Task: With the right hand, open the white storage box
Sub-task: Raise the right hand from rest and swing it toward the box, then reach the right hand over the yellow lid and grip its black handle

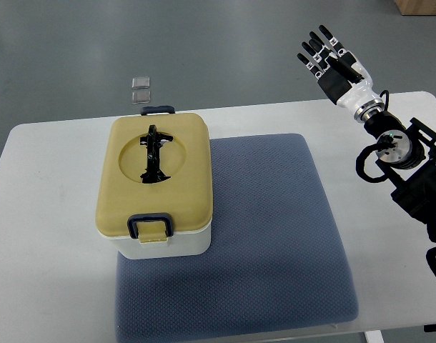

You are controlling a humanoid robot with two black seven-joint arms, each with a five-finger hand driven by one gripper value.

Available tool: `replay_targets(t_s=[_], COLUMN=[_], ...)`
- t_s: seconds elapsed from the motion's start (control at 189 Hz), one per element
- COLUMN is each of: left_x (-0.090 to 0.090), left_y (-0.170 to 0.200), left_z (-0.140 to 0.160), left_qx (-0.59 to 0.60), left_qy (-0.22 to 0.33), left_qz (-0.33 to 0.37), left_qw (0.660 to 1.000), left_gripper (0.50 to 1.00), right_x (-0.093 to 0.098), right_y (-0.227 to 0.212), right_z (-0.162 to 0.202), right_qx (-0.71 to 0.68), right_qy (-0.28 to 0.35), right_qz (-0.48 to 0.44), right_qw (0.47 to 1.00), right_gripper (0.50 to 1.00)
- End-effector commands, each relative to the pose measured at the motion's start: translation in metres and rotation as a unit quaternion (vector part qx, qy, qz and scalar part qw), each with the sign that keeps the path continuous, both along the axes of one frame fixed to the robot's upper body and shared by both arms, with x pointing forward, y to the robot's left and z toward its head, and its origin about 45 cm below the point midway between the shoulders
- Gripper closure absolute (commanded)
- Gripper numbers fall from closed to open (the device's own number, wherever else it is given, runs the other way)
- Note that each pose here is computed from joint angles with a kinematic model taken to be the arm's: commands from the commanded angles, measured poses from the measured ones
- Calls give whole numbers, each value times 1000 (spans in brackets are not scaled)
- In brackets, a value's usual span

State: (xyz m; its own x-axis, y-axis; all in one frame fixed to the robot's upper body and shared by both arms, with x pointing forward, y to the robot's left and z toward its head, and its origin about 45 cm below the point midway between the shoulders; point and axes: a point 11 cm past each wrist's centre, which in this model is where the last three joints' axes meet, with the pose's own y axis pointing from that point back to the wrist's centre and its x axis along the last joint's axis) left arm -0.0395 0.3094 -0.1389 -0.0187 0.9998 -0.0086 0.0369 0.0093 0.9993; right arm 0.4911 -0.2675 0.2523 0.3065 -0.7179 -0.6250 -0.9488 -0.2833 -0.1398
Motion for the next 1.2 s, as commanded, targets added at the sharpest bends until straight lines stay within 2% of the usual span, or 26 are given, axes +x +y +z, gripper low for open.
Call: replay_targets(t_s=[0.0, 0.079, 0.148, 0.291, 0.36, 0.545, 0.698, 0.772, 0.862, 1.053, 1.196], left_x=[0, 0, 0, 1, 1, 1, 1, 1, 1, 1, 1], left_y=[-1, -2, -2, -12, -18, -18, -18, -18, -18, -18, -19], left_z=[0, 0, 0, 0, 0, 0, 0, 0, 0, 0, 0], left_qx=[-2, -5, -8, -22, -30, -31, -31, -31, -31, -31, -33], left_qy=[0, 0, 1, 0, 1, 0, 0, 0, 0, 2, 2], left_qz=[-1, -1, -1, 0, 0, 1, 1, 1, 2, 1, 1], left_qw=[1000, 1000, 1000, 1000, 1000, 1000, 1000, 1000, 1000, 1000, 999], left_gripper=[500, 500, 500, 500, 500, 500, 500, 500, 500, 500, 500], right_x=[8, 10, 7, 0, -5, -32, -46, -49, -49, -51, -56], right_y=[6, 19, 39, 76, 100, 151, 187, 199, 204, 207, 223], right_z=[40, 68, 85, 126, 152, 194, 183, 174, 146, 123, 119], right_qx=[-72, -169, -283, -494, -589, -690, -723, -727, -732, -734, -723], right_qy=[-51, -92, -130, -215, -261, -352, -420, -438, -443, -452, -469], right_qz=[43, 85, 136, 209, 235, 275, 280, 276, 273, 265, 257], right_qw=[995, 978, 940, 816, 728, 569, 471, 451, 440, 432, 437], right_gripper=[570, 570, 570, 570, 570, 572, 572, 572, 574, 579, 581])
